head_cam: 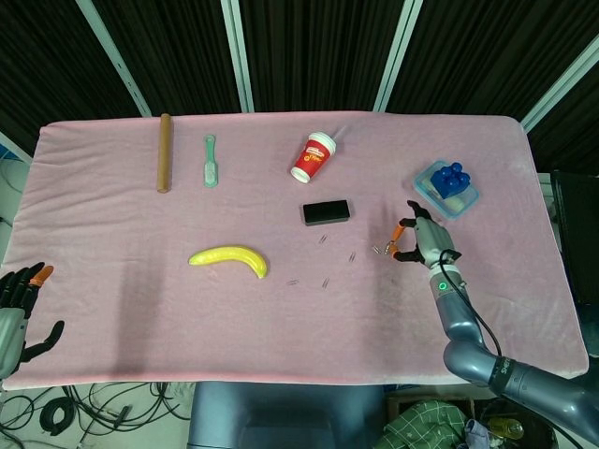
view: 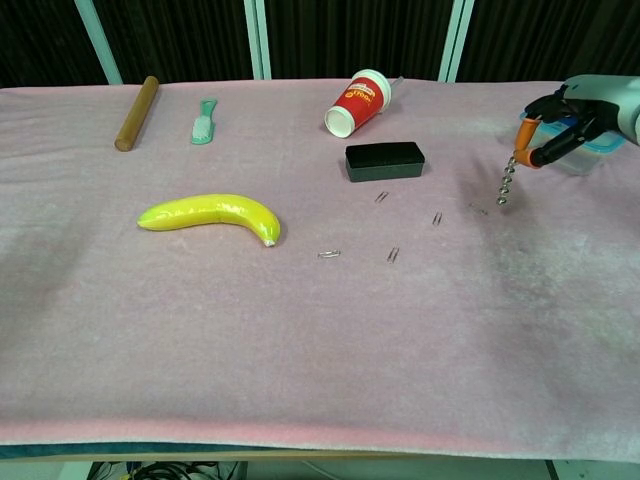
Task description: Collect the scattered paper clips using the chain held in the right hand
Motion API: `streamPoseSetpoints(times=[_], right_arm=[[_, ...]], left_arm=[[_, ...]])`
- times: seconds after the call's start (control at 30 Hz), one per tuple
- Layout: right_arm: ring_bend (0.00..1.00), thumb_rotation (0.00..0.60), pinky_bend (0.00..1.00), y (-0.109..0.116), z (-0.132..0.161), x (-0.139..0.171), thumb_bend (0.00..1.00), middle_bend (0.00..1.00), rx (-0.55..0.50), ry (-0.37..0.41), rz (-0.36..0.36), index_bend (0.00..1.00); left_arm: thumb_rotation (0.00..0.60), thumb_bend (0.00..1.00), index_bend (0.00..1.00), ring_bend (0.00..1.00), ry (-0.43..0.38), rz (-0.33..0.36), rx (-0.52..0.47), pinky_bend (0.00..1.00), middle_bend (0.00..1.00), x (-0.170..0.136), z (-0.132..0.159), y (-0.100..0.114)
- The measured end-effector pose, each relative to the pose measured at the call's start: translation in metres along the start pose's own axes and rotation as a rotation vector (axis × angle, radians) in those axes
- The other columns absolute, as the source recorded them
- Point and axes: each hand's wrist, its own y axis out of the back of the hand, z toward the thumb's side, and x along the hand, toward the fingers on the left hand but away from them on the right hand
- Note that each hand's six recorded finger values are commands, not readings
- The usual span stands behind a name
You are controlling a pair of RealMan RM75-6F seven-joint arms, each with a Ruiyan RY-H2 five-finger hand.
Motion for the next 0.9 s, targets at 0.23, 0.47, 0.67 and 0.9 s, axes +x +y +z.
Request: streamPoseSetpoints(times=[0.23,0.47,0.67,0.9], right_arm=[[0.00,0.600,0.17,-0.005,0.006,-0.012,0.40,0.00,-0.005,0.004,-0.003,0.63],[0.00,0.600,0.17,-0.007,0.004,-0.017,0.40,0.00,-0.013,-0.010,-0.002,0.63],[0.00,0.600,0.17,-0.013,0.005,-0.021,0.40,0.00,-0.027,-0.011,0.008,0.64],[0.00,0.600,0.17,-0.016,0.009,-0.022,0.40,0.00,-0.021,-0.003,0.010,0.64]], left_arm=[[0.600,0.36,0.10,0.00,0.000,0.000,-0.001,0.00,0.04,0.000,0.000,0.000],[0.600,0.36,0.10,0.00,-0.001,-0.002,-0.004,0.00,0.04,0.000,0.000,0.000],[0.600,0.36,0.10,0.00,0.000,-0.002,-0.003,0.00,0.04,0.000,0.000,0.000],[0.600,0.36,0.10,0.00,0.000,-0.003,-0.006,0.00,0.04,0.000,0.000,0.000]])
